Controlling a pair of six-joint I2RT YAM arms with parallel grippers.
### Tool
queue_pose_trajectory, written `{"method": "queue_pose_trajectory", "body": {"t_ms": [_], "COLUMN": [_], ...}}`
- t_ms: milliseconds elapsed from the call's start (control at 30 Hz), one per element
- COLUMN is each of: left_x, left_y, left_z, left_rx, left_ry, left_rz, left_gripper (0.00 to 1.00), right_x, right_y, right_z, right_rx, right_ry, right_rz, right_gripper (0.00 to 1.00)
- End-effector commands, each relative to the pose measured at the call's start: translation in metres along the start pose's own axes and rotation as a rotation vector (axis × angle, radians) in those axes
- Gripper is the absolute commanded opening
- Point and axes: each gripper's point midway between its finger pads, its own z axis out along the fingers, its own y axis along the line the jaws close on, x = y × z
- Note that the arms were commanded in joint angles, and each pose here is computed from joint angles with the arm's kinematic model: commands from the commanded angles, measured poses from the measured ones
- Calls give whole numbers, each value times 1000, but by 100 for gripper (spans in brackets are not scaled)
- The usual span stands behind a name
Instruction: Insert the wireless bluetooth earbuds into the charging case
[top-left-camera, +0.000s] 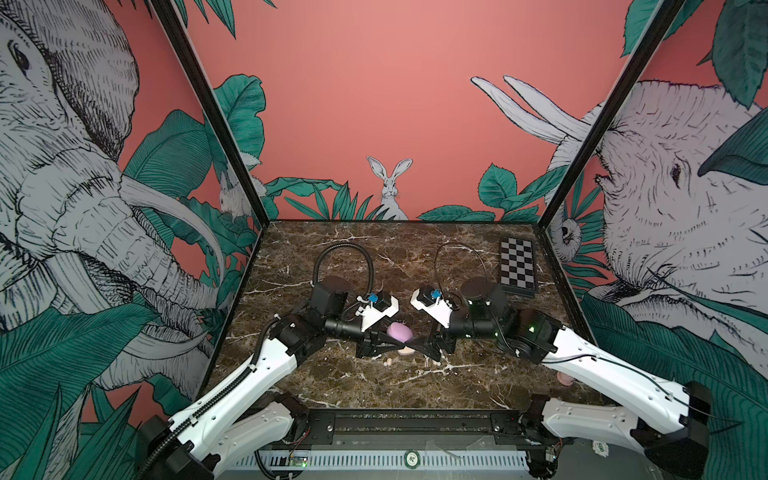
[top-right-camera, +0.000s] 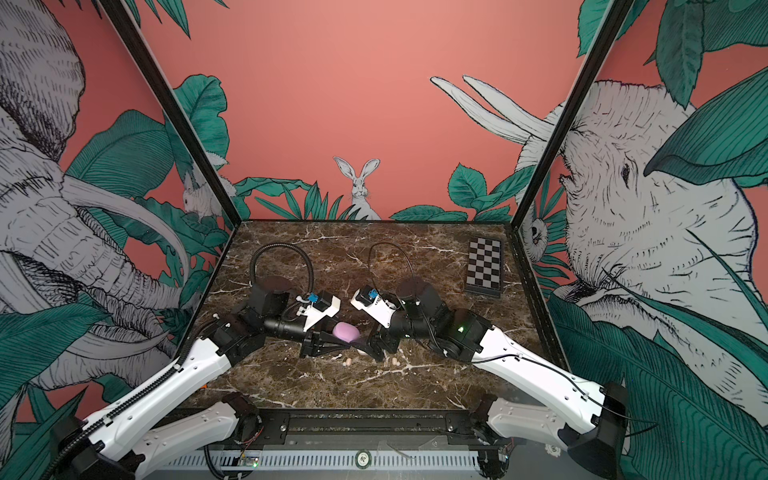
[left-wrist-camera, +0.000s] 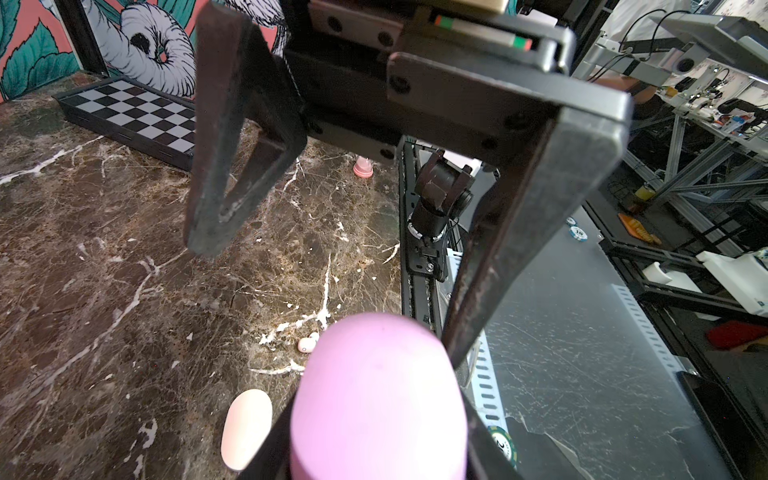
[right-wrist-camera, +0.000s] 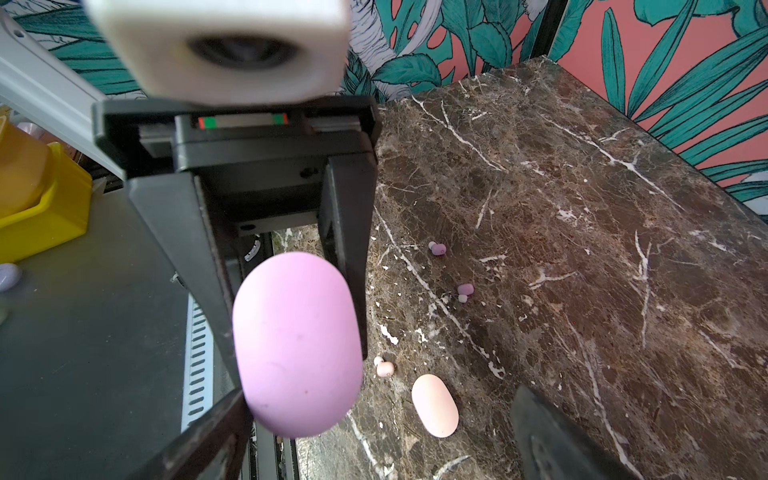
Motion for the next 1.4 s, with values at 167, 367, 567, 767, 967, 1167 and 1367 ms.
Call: {"method": "queue_pose_trajectory", "body": {"t_ms": [167,367,567,767,967,1167,1367], "left_x": [1,1,1,2,1,1,2], "left_y": [-7,-8,-8,-9,-9,-10,-10], "left_z": [-1,-1,-2,-2,-2,-2,-2], "left_rx": [39,39,38,39,41,39,44], "left_ry": [-18,-19,-16,-17,-16,-17,-14], "left_rz": [26,30,33,36,34,36,32], "left_gripper": [0,0,0,0,0,0,0], "right_x": [-30,-33,-35,-36,-38,-41,-43], "right_y": [-6,-9,-13,-16,-17,-15,-10], "right_z": [-13,-15,-18,-18,-16,-17,-17], "right_rx": [55,78,104,122,119,108,78], "right_ry": [-96,-102,-111,-115,-111,-118,-117], "right_rz": [-28,-25,-21,-14,-2,0,-4], "right_gripper": [96,96,95,95,95,95,88]}}
